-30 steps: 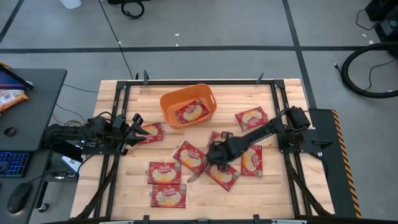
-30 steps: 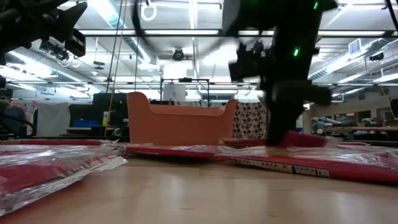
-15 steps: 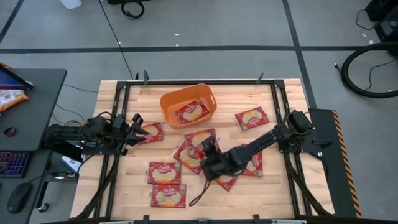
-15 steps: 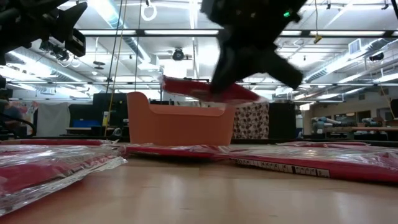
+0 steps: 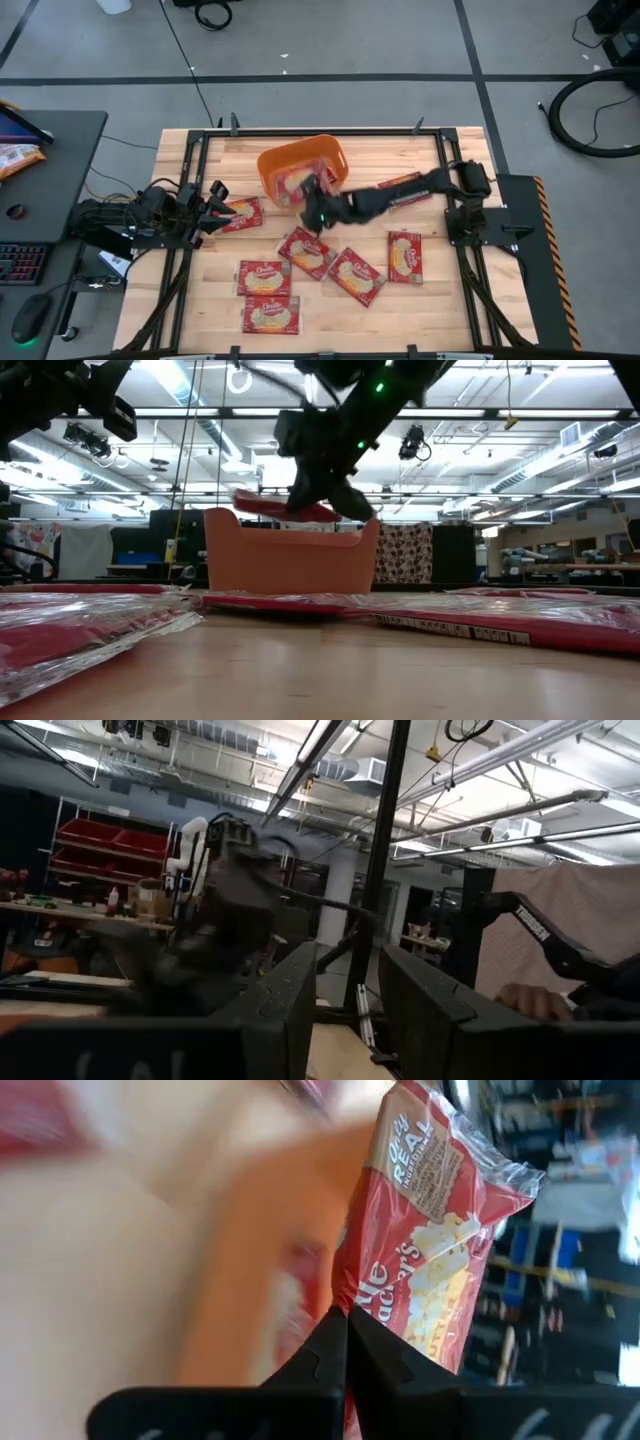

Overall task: Sort popcorn bags into baskets
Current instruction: Put the popcorn bag into the orange bin

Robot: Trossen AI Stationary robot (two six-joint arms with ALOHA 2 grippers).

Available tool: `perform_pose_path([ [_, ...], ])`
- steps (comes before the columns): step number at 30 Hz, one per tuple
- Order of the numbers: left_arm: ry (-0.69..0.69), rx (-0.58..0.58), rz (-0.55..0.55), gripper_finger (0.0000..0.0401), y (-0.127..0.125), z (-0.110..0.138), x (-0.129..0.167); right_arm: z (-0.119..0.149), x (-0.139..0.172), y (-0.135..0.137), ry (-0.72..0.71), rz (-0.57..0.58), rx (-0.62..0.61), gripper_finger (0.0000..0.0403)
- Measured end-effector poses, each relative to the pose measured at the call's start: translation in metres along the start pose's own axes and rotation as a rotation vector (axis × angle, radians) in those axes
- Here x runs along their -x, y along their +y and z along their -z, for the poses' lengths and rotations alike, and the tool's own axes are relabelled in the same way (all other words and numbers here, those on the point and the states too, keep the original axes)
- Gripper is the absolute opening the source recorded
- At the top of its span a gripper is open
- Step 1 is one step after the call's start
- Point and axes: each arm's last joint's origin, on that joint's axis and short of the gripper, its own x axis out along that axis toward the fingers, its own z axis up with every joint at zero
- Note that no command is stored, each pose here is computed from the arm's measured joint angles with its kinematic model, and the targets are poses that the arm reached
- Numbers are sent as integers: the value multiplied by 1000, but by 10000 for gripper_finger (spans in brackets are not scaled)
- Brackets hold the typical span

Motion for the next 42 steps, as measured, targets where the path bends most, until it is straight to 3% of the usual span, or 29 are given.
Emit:
perform_pose_path([
  [7, 3, 1, -1, 117, 0, 0, 0, 39, -30, -22, -37, -91, -136, 54],
  [11, 5, 23, -1, 117, 0, 0, 0, 44, -30, -21, 55, -74, -197, 106],
  [14, 5, 32, -1, 117, 0, 1, 0, 27, -16, -16, 101, -32, -220, 141],
  [19, 7, -26, -2, 117, 0, 1, 0, -7, 12, -2, 24, -57, -294, 172],
  [25, -3, -60, 1, 117, 0, 0, 0, -30, 28, 15, -155, -286, -556, 176],
  [30, 32, -22, 9, 117, 0, 3, 0, -47, 49, 34, -153, -352, -626, 176],
  [34, 41, -16, 14, 117, 0, 4, 0, -44, 61, 52, -10, -361, -606, 176],
  [42, 32, -15, 16, 117, 0, 3, 0, 11, 78, 70, 565, -347, -537, 176],
])
